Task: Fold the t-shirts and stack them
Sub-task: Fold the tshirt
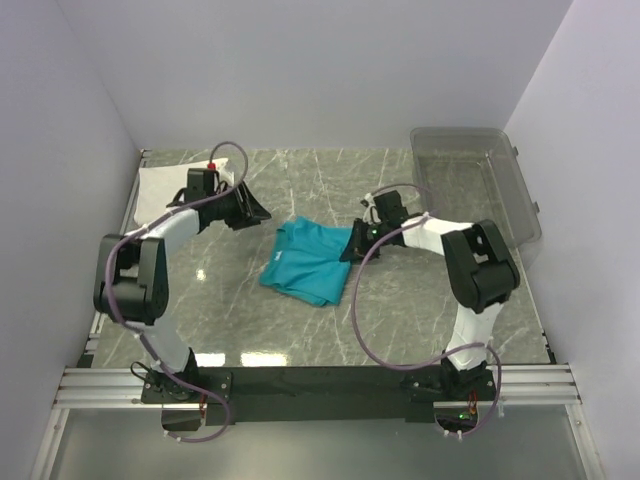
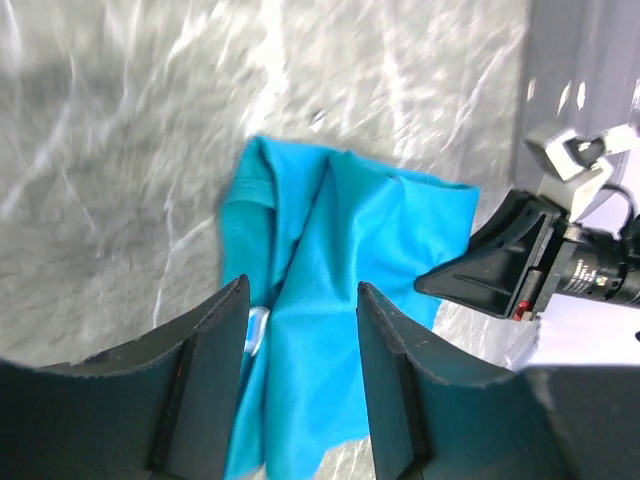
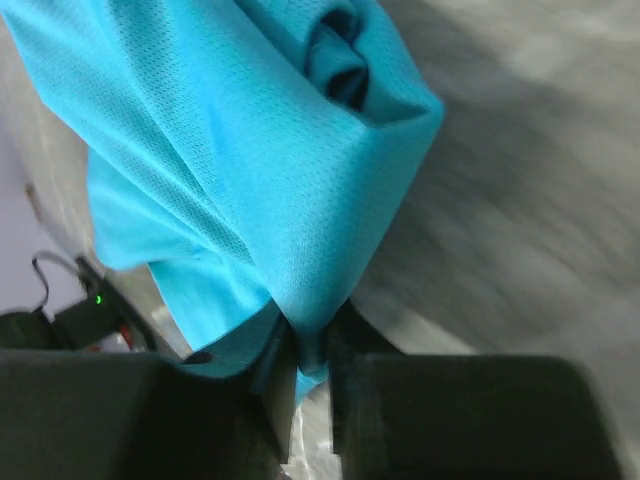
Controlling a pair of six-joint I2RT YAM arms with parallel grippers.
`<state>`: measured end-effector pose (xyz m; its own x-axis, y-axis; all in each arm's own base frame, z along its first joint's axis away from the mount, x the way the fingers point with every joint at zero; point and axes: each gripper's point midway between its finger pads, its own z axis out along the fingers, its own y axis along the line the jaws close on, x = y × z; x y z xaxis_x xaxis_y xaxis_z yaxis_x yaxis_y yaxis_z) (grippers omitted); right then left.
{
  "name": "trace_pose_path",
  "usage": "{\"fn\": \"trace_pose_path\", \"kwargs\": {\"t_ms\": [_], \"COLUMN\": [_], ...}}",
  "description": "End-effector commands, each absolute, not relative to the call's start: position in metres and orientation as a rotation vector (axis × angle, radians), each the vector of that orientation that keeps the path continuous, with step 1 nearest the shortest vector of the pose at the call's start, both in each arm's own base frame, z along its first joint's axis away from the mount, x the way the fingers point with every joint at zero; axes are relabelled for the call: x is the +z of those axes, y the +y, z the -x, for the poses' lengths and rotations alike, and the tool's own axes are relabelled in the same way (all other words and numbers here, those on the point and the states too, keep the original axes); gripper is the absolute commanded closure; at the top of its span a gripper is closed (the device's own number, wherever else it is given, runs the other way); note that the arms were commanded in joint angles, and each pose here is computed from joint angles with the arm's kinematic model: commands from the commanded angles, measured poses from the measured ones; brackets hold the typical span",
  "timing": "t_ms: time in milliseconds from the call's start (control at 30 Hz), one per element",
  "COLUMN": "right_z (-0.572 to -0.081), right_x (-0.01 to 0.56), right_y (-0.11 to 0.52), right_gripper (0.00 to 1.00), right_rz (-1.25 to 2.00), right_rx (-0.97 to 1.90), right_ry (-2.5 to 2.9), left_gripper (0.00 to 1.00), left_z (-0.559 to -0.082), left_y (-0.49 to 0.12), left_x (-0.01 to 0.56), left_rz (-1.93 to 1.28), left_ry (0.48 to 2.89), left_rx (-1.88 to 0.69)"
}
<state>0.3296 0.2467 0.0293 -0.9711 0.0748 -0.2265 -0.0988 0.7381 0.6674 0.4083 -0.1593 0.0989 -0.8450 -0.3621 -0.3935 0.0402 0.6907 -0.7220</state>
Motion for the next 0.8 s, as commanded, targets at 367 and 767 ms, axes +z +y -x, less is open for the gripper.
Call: {"fn": "trace_pose_path", "kwargs": {"t_ms": [367, 767], "right_z": [-0.304, -0.345], "right_x": [0.105, 0.097], "right_y": [0.197, 0.233], "right_gripper": [0.37, 0.28], "right_rz": [0.723, 1.061], "right_rx": [1.067, 0.789], "right_ry": [2.437, 2.236], "left_gripper": [0.62, 0.68], "left_z": [-0.259, -0.269], "left_y": [-0.176, -0.199], "left_x": [0.106, 0.091], "left_rz": [0.344, 0.598], "left_ry": [2.452, 2.347], "left_rx": [-1.084, -1.194]}}
